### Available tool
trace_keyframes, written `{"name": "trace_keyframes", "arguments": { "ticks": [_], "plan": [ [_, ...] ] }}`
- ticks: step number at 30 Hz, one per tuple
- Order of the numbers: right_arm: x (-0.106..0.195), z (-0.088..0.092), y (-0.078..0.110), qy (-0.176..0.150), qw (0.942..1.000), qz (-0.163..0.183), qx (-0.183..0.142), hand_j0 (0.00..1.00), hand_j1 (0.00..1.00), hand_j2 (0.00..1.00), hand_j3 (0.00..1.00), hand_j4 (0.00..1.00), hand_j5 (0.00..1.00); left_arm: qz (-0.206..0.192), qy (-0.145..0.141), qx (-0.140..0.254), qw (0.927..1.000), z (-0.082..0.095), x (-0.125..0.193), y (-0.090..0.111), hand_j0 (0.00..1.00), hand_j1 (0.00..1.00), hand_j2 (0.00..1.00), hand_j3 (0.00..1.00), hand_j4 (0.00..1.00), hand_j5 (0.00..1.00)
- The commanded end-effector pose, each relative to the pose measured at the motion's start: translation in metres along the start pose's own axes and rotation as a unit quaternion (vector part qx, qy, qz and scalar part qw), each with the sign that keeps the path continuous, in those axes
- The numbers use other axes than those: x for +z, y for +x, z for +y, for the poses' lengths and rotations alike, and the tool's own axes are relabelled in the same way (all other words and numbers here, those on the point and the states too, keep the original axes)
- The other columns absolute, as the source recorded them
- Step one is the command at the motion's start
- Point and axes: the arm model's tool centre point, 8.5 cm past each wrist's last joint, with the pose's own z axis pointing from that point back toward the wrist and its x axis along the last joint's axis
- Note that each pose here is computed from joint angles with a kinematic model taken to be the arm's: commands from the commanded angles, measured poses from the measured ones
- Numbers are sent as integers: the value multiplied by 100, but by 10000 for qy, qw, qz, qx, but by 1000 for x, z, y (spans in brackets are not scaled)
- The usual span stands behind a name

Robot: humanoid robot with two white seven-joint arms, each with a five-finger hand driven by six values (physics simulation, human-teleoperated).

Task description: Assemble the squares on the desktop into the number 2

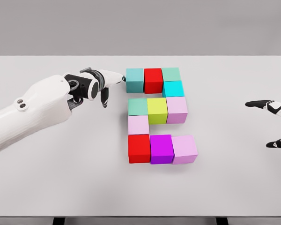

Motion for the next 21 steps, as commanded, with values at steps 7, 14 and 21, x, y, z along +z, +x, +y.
{"name": "trace_keyframes", "arguments": {
  "ticks": [7,14,21],
  "plan": [
    [-7,-7,18,37,9995,-255,167,100,100,100,100,100,100,-12,13,-25,10000,0,0,1,100,100,100,100,100,100],
    [-7,-5,17,49,9996,-241,147,100,100,100,100,100,100,40,77,8,10000,5,5,-9,100,100,100,100,100,100],
    [-6,-6,17,41,9996,-234,161,100,100,100,100,100,100,169,659,623,9957,36,78,-94,100,100,100,100,100,100]
  ]
}}
